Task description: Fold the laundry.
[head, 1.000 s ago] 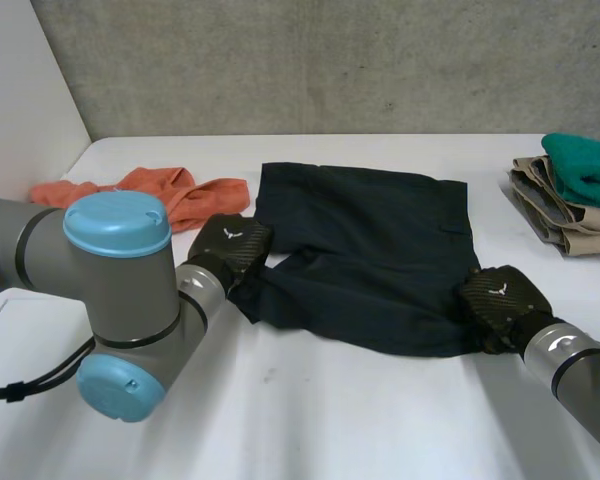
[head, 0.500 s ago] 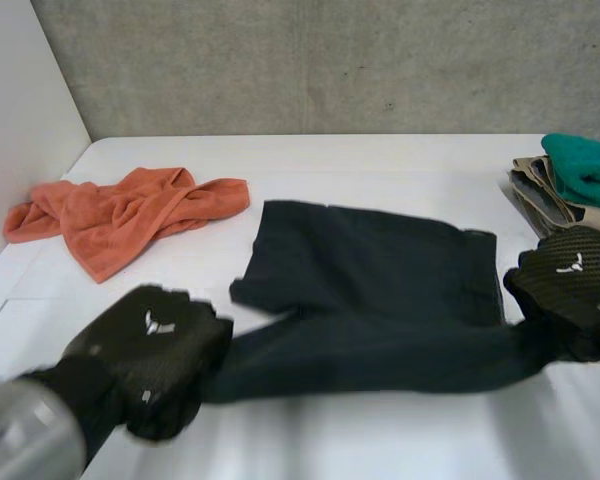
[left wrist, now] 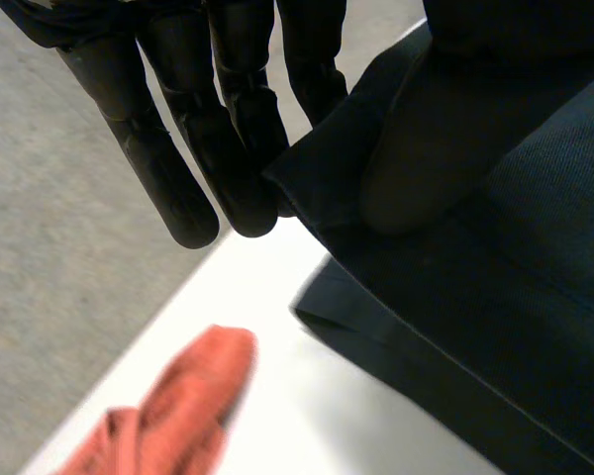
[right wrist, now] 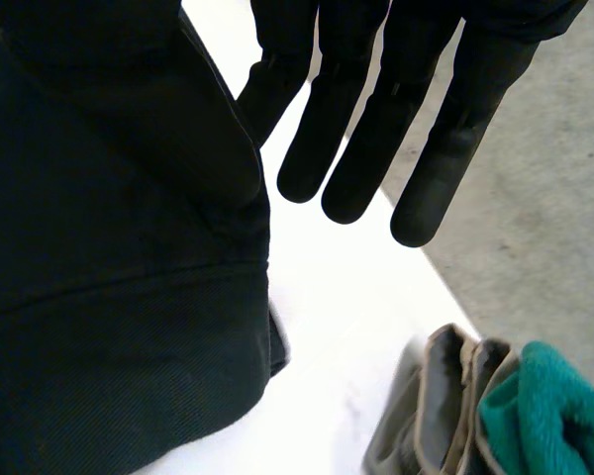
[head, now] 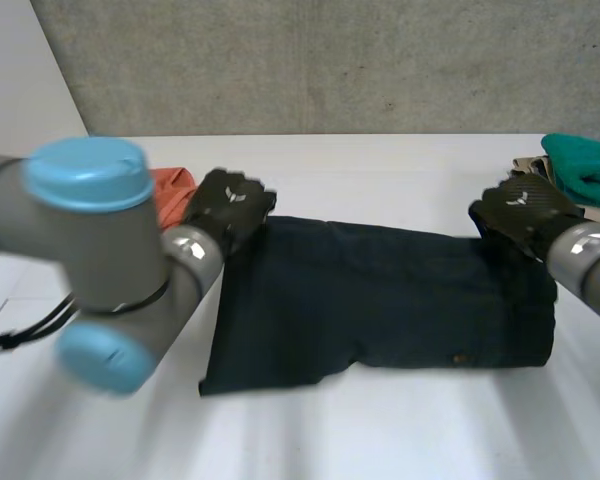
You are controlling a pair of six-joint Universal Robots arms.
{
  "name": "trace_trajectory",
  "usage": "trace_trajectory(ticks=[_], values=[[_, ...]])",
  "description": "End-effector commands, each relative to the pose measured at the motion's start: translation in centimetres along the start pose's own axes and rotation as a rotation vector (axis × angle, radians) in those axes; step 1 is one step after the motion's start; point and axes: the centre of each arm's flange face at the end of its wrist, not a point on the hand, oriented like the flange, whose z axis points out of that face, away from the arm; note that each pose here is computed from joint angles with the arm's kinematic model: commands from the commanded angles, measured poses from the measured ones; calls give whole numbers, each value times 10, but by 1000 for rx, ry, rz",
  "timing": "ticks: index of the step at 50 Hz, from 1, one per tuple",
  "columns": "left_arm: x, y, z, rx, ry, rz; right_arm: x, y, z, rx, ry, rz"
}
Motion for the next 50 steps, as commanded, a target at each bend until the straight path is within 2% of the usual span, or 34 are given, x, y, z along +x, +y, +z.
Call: trace_trajectory(ticks=[1,10,17,21,29,34,37,41,50], values=[[-18,20,85,89,-126,33,-12,8,66,37,118,-49],[-22,42,142,233,-227,64,-9,19,122,161,238,-109],[-13,41,150,304,-248,61,-7,21,146,274,343,-124],[-1,44,144,303,-229,59,-8,15,136,266,325,-101],[-8,14,102,302,-222,51,3,-11,61,130,185,66],[-10,9,72,267,-199,49,-11,16,23,-102,26,211],[-7,11,55,242,-179,48,-15,32,14,-180,-21,249],[-2,18,41,211,-156,48,-25,48,8,-189,-59,270],[16,23,29,191,-106,15,-37,72,23,-141,-13,247]])
